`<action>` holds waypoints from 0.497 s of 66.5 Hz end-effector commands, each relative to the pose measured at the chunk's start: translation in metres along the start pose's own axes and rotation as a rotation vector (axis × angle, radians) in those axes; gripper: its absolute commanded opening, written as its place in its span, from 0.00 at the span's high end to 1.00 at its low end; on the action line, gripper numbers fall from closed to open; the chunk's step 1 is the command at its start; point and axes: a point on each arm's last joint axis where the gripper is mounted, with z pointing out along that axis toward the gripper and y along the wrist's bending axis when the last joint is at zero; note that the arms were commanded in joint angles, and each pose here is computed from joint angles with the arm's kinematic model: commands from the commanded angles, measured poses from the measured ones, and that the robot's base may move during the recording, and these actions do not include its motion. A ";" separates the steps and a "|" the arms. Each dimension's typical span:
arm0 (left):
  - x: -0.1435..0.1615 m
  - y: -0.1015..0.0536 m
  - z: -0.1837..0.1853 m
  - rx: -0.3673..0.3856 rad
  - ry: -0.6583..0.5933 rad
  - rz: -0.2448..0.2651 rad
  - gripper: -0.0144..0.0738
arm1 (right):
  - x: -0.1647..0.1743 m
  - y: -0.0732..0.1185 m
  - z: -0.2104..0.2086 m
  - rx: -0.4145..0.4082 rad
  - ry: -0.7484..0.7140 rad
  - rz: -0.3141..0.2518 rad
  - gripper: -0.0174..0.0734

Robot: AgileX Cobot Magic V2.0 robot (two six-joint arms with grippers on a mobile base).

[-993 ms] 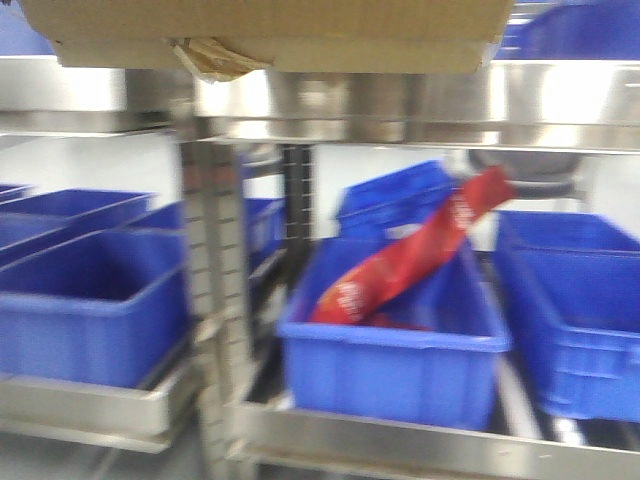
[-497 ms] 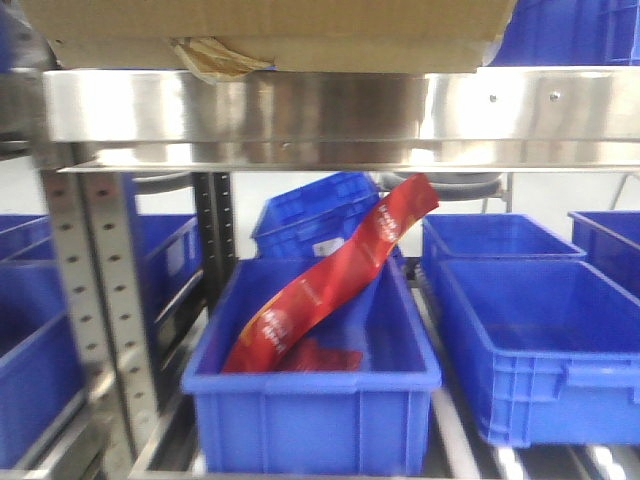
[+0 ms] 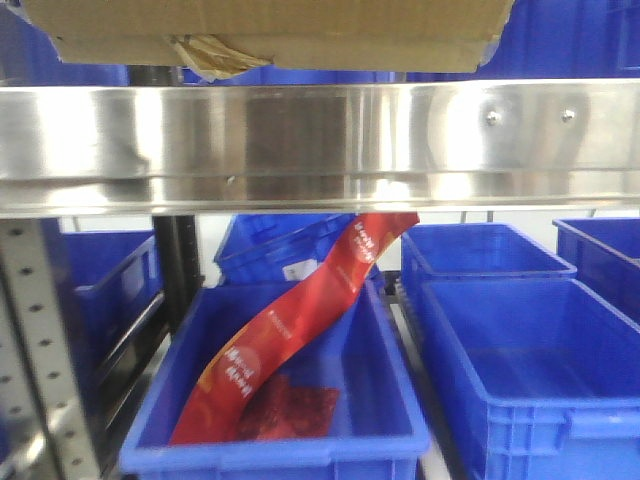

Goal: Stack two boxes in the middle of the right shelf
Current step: 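Carry the held boxes while driving to the steel shelf rack, then lower the boxes onto the middle shelf and open both grippers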

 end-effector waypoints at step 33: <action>-0.008 0.002 -0.007 0.002 -0.072 0.007 0.96 | -0.009 -0.001 -0.008 -0.015 -0.064 0.002 0.98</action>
